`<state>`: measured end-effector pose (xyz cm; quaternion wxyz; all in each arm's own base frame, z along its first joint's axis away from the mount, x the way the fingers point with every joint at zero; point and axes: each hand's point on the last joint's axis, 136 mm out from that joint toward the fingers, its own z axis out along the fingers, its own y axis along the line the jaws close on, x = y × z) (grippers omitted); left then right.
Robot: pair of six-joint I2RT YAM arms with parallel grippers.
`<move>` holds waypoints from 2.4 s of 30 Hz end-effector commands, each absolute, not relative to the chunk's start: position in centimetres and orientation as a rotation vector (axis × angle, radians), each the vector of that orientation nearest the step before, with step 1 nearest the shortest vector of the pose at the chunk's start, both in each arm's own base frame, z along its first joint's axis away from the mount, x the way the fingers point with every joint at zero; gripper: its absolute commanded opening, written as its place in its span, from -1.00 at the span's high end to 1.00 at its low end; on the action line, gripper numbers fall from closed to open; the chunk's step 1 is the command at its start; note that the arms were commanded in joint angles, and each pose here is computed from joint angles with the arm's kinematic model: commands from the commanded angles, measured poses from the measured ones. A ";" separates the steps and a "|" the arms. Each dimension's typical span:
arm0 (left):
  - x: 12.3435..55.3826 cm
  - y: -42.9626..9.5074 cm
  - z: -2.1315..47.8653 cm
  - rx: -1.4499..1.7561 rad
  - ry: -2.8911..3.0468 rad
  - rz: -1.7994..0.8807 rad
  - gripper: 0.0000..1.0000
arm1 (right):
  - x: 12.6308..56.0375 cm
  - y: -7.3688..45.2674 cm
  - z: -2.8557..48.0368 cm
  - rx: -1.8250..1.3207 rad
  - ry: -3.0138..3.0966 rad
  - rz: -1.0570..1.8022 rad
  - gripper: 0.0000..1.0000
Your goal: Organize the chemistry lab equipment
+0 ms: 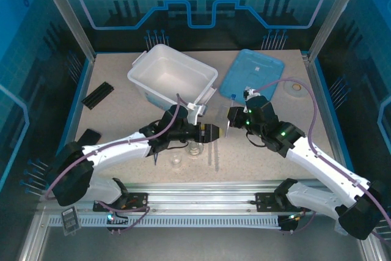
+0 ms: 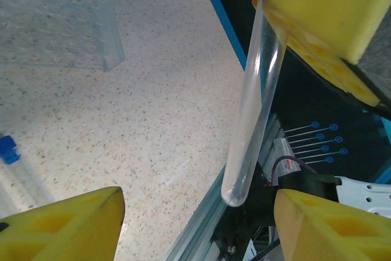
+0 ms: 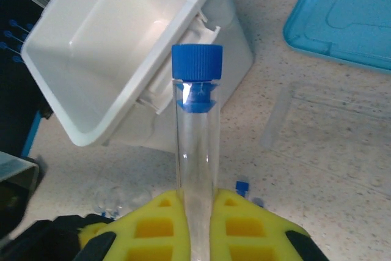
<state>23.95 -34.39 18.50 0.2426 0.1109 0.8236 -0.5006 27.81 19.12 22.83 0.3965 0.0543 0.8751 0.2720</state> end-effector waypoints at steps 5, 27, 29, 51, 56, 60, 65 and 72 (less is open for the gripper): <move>24.0 -36.5 22.3 0.337 2.120 -1.539 -0.28 | 28.0 21.0 23.0 0.178 2.192 0.830 0.91; 24.6 -37.2 22.0 0.308 2.105 -1.575 0.20 | 28.0 21.4 22.9 0.241 2.171 0.891 0.94; 24.6 -37.1 21.9 0.304 2.110 -1.575 0.24 | 28.0 21.4 22.9 0.247 2.168 0.894 0.94; 25.1 -36.4 20.9 0.286 2.149 -1.521 0.78 | 27.8 21.1 23.2 0.241 2.162 0.889 0.86; 25.5 -35.4 20.6 0.302 2.165 -1.463 0.81 | 27.7 20.5 24.0 0.221 2.162 0.871 0.04; 25.8 -34.2 20.6 0.354 2.167 -1.370 0.80 | 27.8 19.8 25.3 0.160 2.175 0.906 -0.10; 25.9 -32.5 19.9 0.493 2.205 -1.147 0.73 | 28.5 19.4 27.0 0.035 2.271 1.015 -0.22; 26.1 -30.6 19.9 0.643 2.186 -0.915 0.71 | 28.6 20.6 26.8 -0.111 2.373 1.168 -0.26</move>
